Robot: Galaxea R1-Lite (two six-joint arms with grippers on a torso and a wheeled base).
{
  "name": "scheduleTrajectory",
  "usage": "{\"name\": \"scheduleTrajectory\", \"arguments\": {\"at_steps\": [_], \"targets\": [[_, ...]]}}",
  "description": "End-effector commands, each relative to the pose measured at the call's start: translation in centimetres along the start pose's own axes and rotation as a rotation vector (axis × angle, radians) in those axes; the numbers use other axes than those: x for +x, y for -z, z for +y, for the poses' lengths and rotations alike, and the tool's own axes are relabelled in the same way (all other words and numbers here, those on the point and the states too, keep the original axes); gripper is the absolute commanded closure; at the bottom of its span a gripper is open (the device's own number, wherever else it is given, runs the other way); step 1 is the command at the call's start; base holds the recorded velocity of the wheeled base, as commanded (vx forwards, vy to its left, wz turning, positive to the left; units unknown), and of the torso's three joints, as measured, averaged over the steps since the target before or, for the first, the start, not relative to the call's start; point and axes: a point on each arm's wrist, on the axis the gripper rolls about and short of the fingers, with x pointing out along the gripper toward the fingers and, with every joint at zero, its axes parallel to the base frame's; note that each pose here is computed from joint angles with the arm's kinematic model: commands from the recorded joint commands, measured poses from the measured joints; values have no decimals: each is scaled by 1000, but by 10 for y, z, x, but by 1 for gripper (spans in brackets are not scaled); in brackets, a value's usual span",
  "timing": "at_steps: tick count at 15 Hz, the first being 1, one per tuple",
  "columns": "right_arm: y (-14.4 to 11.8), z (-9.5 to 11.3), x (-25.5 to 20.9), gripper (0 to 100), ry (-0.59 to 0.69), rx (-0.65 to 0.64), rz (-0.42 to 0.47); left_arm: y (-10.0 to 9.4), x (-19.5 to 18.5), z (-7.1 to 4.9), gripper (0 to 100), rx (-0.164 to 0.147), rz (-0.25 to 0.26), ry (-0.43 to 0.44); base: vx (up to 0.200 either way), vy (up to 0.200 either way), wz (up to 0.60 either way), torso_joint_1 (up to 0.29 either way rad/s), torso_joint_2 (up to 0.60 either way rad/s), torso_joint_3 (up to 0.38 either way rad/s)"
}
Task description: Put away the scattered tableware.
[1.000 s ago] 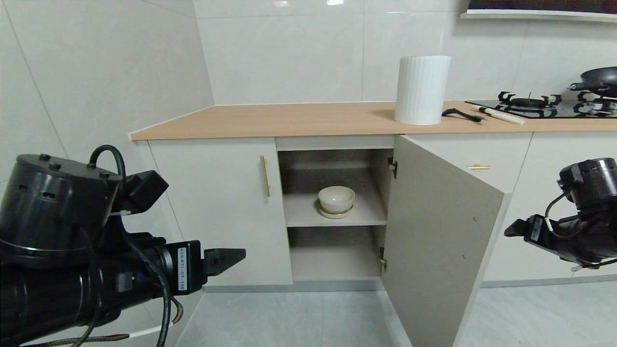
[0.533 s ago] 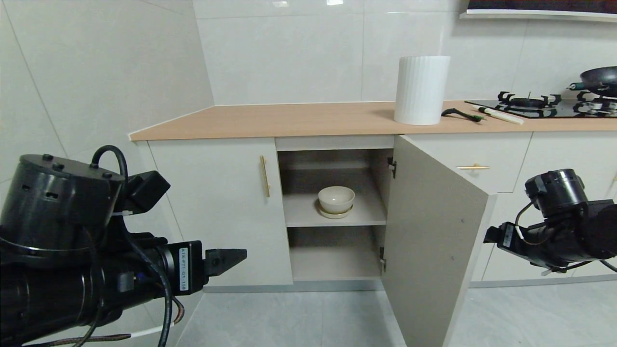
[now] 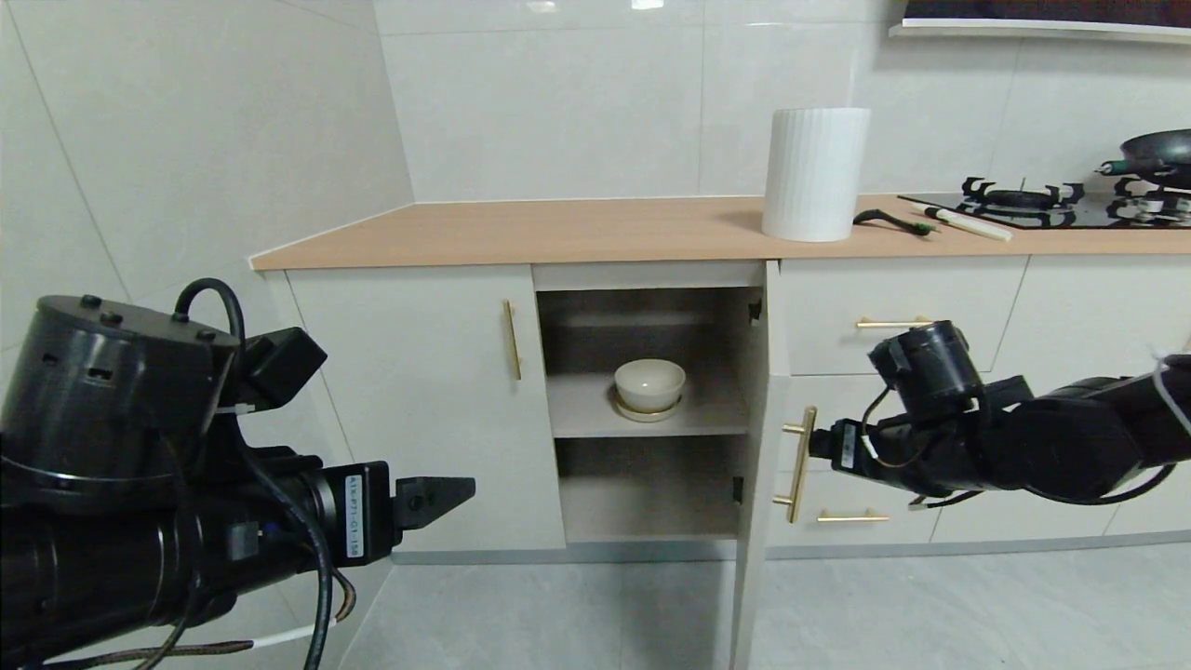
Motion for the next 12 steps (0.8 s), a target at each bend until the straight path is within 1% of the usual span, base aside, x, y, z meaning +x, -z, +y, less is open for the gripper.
{"name": "scheduleTrajectory", "arguments": {"at_steps": [1, 5, 7, 10, 12], "targets": [[6, 29, 27, 0, -37, -49, 26, 1, 2, 0, 0, 1, 8, -4, 0, 0, 0, 0, 0, 0], [-5, 57, 59, 0, -154, -57, 39, 1, 0, 0, 0, 1, 2, 1, 0, 0, 0, 0, 0, 0], [-6, 68, 72, 0, -167, -64, 35, 1, 0, 0, 0, 4, 3, 4, 0, 0, 0, 0, 0, 0], [-6, 72, 83, 0, -174, -62, 35, 1, 2, 0, 0, 7, 10, 1, 0, 0, 0, 0, 0, 0], [-3, 76, 101, 0, -170, -55, 39, 1, 4, 0, 0, 6, 12, -1, 0, 0, 0, 0, 0, 0]]}}
